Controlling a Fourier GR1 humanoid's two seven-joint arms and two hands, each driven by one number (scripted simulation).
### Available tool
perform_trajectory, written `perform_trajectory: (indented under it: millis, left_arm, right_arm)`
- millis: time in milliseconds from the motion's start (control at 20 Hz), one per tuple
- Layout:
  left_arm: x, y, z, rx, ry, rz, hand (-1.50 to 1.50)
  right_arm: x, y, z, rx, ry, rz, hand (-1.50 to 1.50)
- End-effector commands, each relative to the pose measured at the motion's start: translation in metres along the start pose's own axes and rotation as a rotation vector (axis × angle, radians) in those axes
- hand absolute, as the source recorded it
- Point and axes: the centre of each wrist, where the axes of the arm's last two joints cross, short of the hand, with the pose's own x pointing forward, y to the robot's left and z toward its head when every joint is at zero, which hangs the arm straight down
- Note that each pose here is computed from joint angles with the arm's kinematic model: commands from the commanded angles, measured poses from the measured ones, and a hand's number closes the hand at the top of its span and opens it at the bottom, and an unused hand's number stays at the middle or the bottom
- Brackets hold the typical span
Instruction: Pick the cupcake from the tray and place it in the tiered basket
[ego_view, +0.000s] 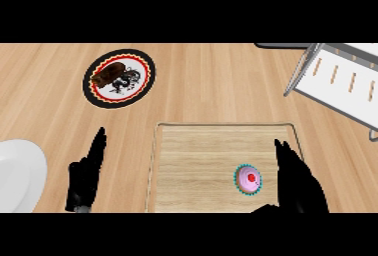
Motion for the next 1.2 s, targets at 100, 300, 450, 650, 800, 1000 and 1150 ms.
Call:
perform_trajectory:
  millis: [100, 300, 450, 650, 800, 1000, 1150]
  left_arm:
    - [-0.010, 0.007, 0.001, 0.014, 0.033, 0.006, 0.00]
    - [-0.005, 0.012, 0.004, -0.017, 0.031, -0.011, 0.00]
    - [-0.002, 0.011, -0.009, 0.007, 0.036, -0.002, 0.00]
    - [-0.003, 0.006, -0.008, 0.012, 0.047, 0.013, 0.00]
    - [-0.009, 0.015, -0.006, 0.006, 0.033, -0.003, 0.00]
    - [-0.005, 0.008, 0.007, 0.005, 0.048, -0.002, 0.00]
    - [-0.010, 0.015, 0.005, 0.004, 0.033, 0.014, 0.00]
  right_arm:
    - [0.030, 0.012, 0.004, 0.048, 0.225, 0.079, -1.50]
    - [0.051, 0.022, -0.007, 0.061, 0.249, 0.082, -1.50]
    - [0.054, 0.014, -0.011, 0.093, 0.261, 0.105, -1.50]
    - [0.045, 0.014, -0.012, 0.138, 0.290, 0.084, -1.50]
    - [0.050, 0.018, -0.018, 0.134, 0.303, 0.073, -1.50]
    - [0.044, 0.030, -0.017, 0.151, 0.325, 0.077, -1.50]
    - [0.032, 0.040, -0.015, 0.168, 0.318, 0.078, -1.50]
